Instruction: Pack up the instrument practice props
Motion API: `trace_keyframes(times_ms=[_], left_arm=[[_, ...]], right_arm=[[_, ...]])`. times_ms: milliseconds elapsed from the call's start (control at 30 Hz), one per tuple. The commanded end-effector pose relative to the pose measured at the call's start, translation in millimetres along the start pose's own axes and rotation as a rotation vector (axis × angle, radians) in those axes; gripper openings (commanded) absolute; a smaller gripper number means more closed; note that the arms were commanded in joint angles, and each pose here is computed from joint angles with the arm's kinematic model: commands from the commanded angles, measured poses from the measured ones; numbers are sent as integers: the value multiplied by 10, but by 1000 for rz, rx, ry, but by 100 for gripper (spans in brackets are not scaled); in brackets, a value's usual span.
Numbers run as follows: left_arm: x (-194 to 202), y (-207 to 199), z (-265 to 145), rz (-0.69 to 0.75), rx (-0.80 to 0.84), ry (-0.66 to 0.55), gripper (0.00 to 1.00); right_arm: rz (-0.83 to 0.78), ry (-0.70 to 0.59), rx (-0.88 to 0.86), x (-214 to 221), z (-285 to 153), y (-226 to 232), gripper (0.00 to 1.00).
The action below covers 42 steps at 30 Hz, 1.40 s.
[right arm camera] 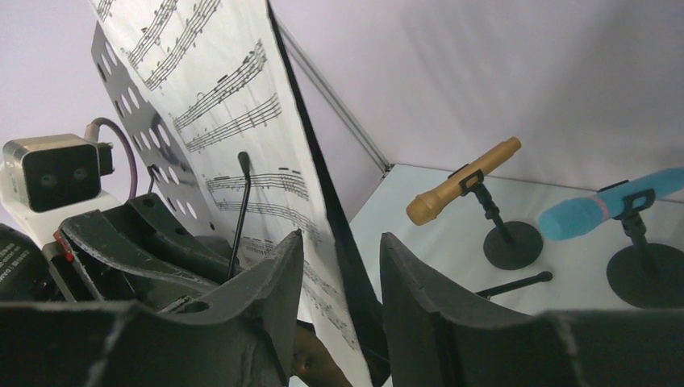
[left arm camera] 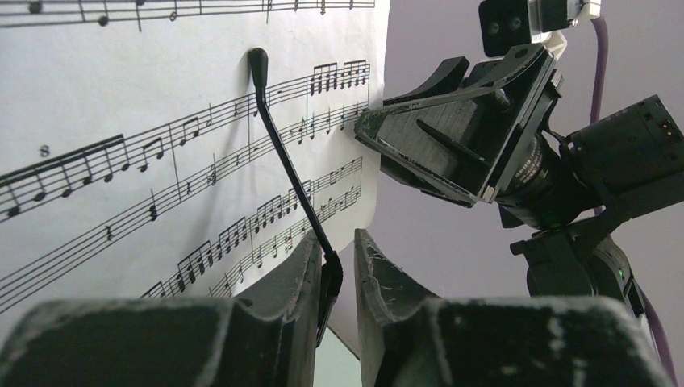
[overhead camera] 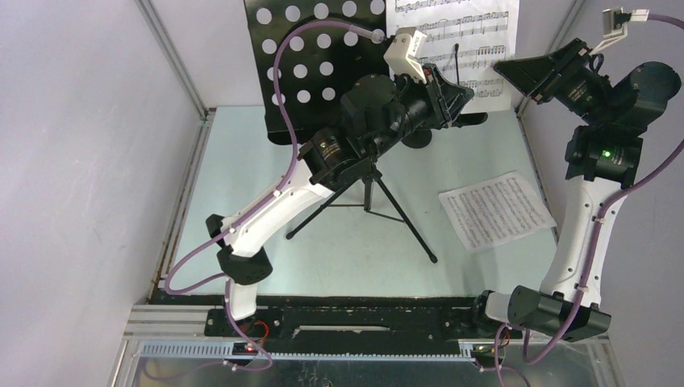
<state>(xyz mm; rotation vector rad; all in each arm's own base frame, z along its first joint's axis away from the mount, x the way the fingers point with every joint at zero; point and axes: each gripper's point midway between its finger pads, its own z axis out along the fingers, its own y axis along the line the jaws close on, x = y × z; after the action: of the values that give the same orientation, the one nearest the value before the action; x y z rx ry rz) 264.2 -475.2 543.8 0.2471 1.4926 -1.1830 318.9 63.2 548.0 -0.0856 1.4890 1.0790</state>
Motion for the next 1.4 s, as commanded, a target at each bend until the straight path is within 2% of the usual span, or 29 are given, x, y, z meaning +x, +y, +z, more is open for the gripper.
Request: trace_keyframes(times_ms=[0, 367, 933, 1167, 1367], left_arm=[[-299, -198, -120, -9, 66, -64, 23], [-284, -200, -130, -6, 68, -56, 23], [-245, -192, -145, 0, 71, -40, 18], [-239, -196, -151, 3, 72, -39, 16], [-252, -227, -182, 39, 95, -34, 2]], right_arm=[[-125, -5, -75, -21, -52, 376, 46], [-235, -37, -83, 37, -108, 564, 46], [-182, -13, -132, -144, 148, 595, 40], [-175, 3, -163, -188, 228, 638, 35], [-180, 5, -167, -191, 256, 643, 21]])
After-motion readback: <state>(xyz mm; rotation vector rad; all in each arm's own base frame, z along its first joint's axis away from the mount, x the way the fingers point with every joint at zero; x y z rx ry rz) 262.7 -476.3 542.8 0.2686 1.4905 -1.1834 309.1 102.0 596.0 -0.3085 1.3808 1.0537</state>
